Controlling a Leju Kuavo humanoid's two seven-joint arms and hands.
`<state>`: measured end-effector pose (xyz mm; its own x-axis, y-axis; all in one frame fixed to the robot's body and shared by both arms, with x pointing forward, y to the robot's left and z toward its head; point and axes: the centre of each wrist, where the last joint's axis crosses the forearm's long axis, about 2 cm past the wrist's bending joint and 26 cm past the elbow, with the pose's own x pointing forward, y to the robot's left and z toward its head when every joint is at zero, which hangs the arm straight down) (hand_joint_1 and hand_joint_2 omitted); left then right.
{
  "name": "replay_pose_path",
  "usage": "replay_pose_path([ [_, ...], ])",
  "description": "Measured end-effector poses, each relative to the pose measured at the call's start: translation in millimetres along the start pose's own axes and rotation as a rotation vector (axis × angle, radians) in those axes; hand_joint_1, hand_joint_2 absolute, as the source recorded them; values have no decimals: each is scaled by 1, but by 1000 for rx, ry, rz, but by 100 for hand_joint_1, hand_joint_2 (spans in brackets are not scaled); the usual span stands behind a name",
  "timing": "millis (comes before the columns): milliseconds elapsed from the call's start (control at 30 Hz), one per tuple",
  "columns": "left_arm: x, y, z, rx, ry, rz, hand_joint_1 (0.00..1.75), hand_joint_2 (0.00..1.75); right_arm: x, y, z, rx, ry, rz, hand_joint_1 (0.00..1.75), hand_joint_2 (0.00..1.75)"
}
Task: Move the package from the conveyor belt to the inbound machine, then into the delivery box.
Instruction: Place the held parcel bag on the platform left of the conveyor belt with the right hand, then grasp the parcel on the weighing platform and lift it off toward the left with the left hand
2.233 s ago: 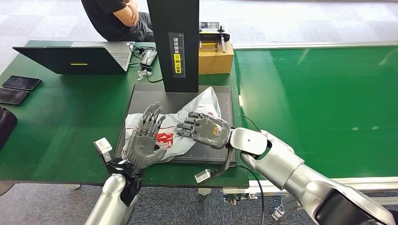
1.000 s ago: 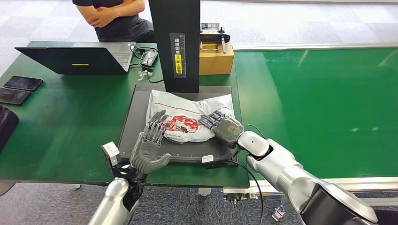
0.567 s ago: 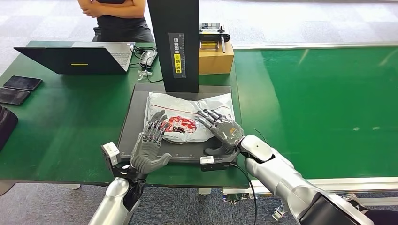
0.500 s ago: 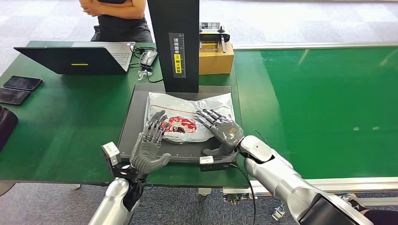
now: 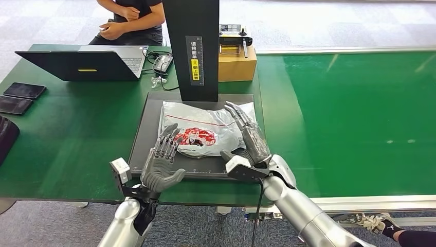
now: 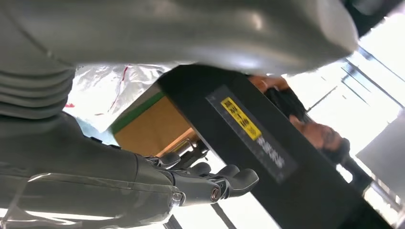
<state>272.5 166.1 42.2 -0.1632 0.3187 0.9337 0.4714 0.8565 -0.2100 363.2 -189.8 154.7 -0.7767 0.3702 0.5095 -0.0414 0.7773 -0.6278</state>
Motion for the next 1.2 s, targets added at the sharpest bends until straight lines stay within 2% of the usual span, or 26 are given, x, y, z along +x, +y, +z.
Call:
replay_pose_path([
  [200, 0, 0, 8, 14, 8, -4, 0, 175, 18, -8, 28, -135, 15, -144, 0, 175],
  [733, 6, 7, 12, 21, 15, -26, 0, 175, 25, -32, 106, -345, 250, -197, 0, 175],
  [900, 7, 7, 11, 19, 27, -63, 0, 175, 28, -34, 116, -358, 289, -182, 0, 175],
  [1033, 8, 3, 9, 54, 95, -93, 0, 175, 31, -33, 118, -369, 305, -170, 0, 175],
  [1200, 12, -1, 6, 109, 86, -150, 0, 175, 34, -31, 119, -361, 318, -165, 0, 175],
])
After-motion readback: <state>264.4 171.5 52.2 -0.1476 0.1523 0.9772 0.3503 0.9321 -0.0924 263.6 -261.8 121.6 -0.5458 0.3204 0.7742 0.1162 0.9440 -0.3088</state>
